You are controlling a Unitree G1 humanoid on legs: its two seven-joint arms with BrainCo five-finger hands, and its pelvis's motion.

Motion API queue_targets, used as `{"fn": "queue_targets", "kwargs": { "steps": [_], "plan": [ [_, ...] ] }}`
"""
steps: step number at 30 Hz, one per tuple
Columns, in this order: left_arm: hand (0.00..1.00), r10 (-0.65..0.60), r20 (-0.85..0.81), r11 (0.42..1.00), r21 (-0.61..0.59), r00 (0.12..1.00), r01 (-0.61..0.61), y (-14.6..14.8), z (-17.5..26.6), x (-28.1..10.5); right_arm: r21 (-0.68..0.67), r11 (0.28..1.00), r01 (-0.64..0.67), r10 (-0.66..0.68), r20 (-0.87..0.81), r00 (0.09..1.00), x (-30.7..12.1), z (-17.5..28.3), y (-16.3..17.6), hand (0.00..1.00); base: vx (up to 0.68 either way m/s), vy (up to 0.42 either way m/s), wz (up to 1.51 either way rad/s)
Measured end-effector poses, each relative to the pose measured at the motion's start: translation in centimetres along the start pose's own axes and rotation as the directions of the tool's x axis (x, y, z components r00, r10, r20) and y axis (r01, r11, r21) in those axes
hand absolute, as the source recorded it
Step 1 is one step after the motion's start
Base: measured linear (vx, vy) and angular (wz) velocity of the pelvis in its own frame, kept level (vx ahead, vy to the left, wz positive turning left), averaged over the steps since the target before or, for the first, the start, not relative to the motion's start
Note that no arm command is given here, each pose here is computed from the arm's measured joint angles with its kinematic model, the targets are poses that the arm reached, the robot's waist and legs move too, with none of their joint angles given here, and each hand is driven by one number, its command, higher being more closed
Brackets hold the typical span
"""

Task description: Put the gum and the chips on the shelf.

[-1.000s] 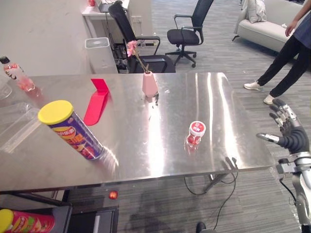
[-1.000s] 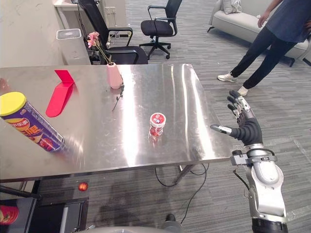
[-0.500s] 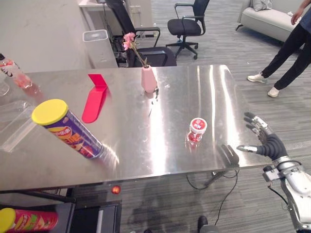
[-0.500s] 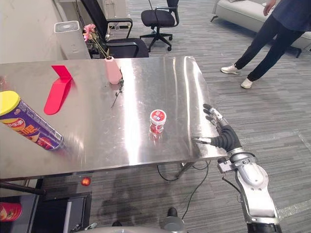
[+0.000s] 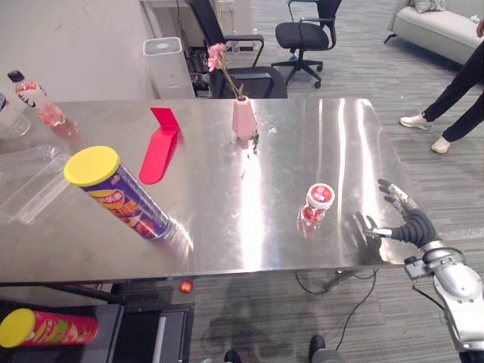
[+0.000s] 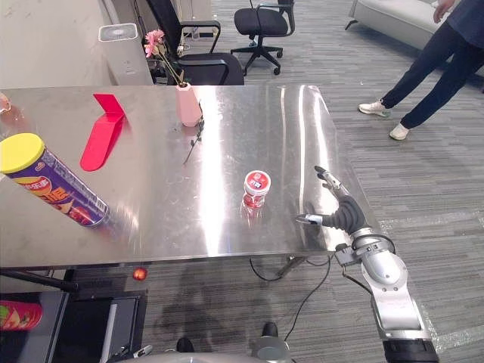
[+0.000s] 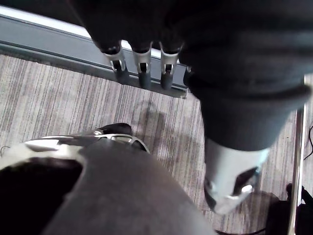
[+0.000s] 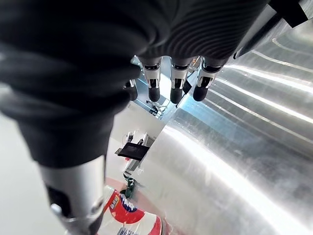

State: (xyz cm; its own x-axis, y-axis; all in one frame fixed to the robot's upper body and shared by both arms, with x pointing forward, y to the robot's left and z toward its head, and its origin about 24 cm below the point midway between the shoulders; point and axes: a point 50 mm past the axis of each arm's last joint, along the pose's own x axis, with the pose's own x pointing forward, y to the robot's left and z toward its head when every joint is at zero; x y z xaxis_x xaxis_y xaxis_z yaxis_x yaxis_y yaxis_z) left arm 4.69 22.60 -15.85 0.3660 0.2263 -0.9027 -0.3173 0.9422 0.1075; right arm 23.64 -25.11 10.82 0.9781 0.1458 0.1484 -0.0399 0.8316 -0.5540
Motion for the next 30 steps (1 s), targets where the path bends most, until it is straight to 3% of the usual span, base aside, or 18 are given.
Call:
{"fn": "queue_targets", "kwargs": {
  "steps": [30],
  "plan": [
    [0.00, -0.014, 0.012, 0.999, 0.028, 1.000, 0.014, -0.3, 0.8, 0.2, -0.019, 0.996, -0.086, 0.087, 0.080, 0.993, 3.3, 1.5, 2.0, 0.00, -0.02, -0.015, 0.07]
  ]
}}
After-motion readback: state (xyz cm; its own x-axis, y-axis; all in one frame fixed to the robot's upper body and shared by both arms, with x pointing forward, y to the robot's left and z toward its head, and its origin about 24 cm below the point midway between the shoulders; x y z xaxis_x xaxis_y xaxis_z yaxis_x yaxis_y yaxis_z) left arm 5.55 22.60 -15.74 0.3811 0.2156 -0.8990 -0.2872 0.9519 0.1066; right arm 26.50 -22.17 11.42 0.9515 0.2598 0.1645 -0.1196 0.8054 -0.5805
